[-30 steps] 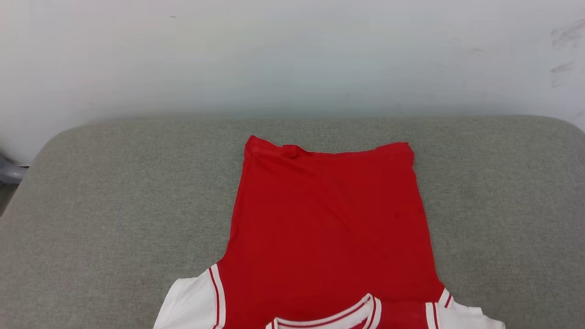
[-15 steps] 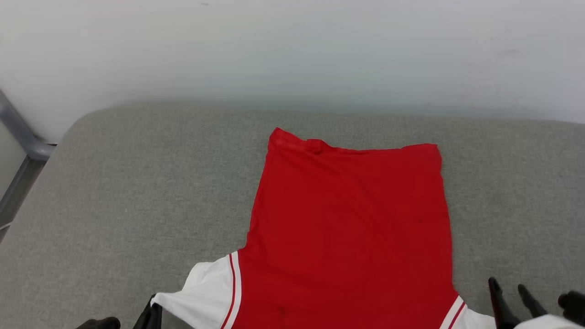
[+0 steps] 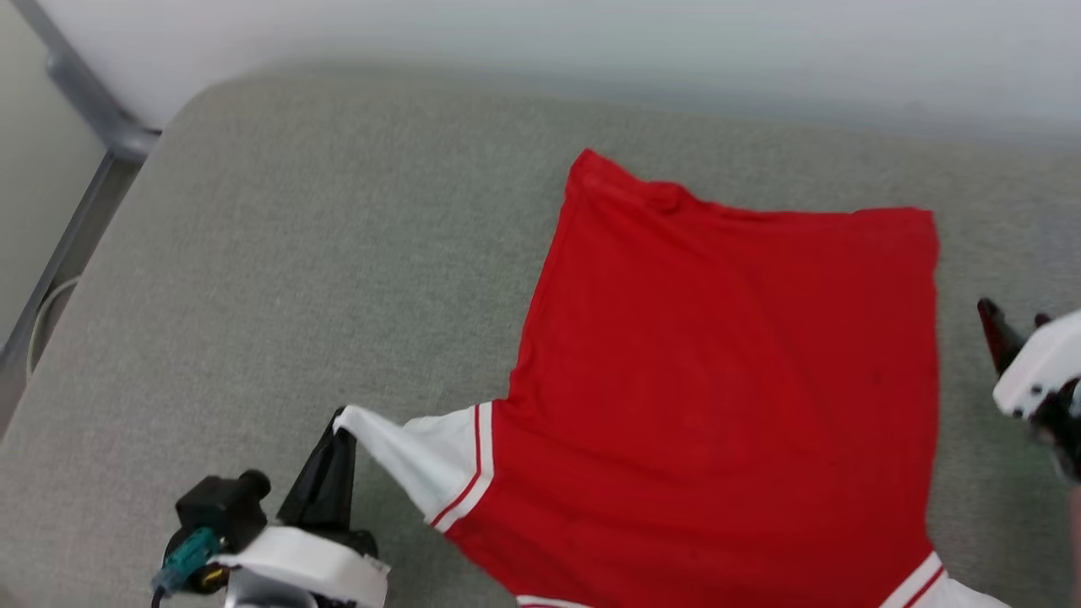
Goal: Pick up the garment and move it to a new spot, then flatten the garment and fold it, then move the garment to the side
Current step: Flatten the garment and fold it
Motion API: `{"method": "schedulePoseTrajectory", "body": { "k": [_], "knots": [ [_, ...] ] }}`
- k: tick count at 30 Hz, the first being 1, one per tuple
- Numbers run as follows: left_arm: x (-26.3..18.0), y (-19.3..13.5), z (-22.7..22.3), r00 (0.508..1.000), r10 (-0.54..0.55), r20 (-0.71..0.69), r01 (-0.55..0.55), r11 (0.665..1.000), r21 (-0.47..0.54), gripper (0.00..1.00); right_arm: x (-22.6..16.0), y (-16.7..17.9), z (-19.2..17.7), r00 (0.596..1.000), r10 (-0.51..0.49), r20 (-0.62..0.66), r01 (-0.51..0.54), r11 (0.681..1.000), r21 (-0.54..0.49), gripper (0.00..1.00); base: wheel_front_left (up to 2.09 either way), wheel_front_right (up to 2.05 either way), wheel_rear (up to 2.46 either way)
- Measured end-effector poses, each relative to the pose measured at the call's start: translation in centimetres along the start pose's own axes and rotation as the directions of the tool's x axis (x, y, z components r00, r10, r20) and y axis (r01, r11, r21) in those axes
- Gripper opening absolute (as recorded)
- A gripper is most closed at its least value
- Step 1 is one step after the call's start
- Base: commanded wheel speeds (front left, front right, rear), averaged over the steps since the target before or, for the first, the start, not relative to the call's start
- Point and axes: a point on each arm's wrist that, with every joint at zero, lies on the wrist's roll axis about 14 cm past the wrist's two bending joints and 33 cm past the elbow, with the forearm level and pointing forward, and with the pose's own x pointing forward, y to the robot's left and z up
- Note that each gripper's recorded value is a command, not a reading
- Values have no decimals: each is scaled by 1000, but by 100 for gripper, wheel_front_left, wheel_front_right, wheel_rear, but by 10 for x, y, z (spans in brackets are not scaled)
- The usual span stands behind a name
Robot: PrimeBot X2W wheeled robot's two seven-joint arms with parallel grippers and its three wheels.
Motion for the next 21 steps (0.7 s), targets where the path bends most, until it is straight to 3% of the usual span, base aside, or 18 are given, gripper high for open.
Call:
{"method": "schedulePoseTrajectory", "body": {
  "k": [9, 16, 21],
  "knots": [
    [29, 2, 6, 1000, 16, 27, -16, 1000, 9, 0, 77, 24, 16, 979, -7, -202, -12, 996, -94, 100, 0, 0, 0],
    [44, 9, -6, 999, 33, -8, -32, 999, 30, 0, 119, 40, -9, 947, -14, -321, -28, 992, -126, 100, 0, 0, 0],
    [45, 12, -16, 998, 45, -36, -44, 999, 26, 0, 124, 39, -44, 870, -26, -492, -25, 995, -97, 100, 0, 0, 0]
  ]
}}
